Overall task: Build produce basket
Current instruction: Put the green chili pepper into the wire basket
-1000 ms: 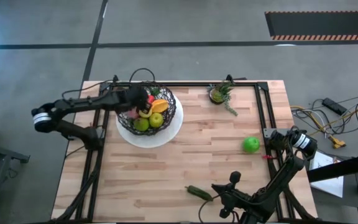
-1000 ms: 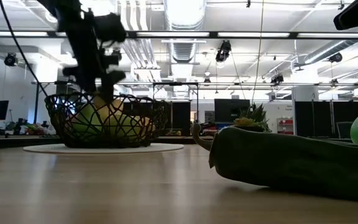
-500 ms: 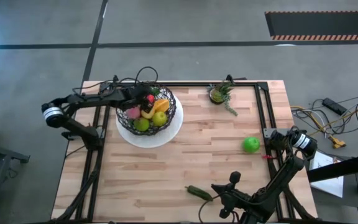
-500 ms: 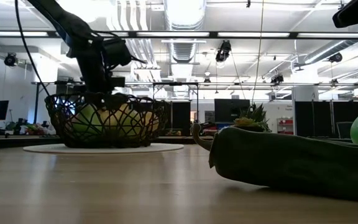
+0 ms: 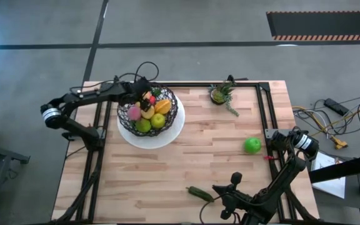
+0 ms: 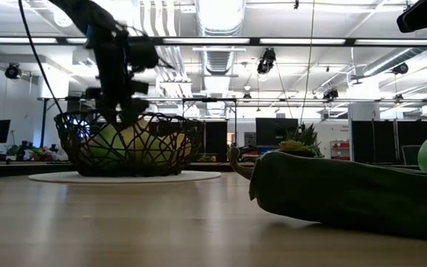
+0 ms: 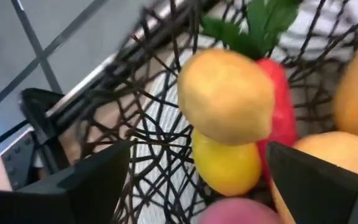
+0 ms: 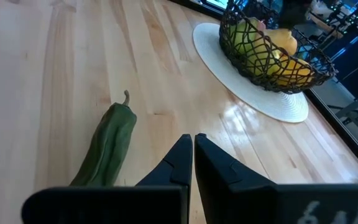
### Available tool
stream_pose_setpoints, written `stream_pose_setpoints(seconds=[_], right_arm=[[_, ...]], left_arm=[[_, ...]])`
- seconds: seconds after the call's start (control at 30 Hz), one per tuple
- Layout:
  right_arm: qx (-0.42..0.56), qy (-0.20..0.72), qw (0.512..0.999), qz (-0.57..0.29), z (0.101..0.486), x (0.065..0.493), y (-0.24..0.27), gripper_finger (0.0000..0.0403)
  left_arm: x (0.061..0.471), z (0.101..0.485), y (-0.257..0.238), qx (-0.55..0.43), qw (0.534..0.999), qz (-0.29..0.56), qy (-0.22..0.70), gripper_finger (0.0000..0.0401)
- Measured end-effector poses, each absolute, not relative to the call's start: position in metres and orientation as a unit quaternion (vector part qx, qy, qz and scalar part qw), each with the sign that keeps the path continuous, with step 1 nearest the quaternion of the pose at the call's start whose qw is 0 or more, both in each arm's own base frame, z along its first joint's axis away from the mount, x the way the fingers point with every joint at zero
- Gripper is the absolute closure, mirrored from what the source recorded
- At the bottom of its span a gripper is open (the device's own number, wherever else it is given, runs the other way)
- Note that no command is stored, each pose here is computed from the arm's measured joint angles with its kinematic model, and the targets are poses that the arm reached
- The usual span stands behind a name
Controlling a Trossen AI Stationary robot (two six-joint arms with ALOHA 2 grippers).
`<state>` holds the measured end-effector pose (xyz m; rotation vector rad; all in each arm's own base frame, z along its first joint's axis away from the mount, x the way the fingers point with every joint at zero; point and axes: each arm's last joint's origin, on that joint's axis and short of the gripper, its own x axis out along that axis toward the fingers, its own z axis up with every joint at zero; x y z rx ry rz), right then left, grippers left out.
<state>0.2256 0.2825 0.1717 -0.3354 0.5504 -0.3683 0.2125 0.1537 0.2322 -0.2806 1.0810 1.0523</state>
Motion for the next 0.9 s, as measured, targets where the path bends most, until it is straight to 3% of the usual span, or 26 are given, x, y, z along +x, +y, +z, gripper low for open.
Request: stream_pose_setpoints(seconds=[0.2, 0.43, 0.7, 0.9], right_arm=[[-0.160, 0.269, 0.933, -0.180, 0.172, 0.226, 0.283, 0.0394], [-0.119, 0.306, 0.932, -0.155, 0.165, 0.227, 0.287, 0.0394], [-0.058, 0.322, 0.934, -0.147, 0.159, 0.236, 0.290, 0.0389], [-0.028, 0.349, 0.930, -0.113, 0.160, 0.262, 0.281, 0.0327]], left_arm=[[0.222, 0.274, 0.123, -0.119, 0.776, 0.453, 0.423, 0.0045], [0.237, 0.296, 0.029, -0.046, 0.888, 0.331, 0.315, 0.0045], [0.237, 0.265, -0.097, 0.054, 0.949, 0.219, 0.221, 0.0044], [0.233, 0.233, -0.153, 0.060, 0.957, 0.219, 0.180, 0.0044]])
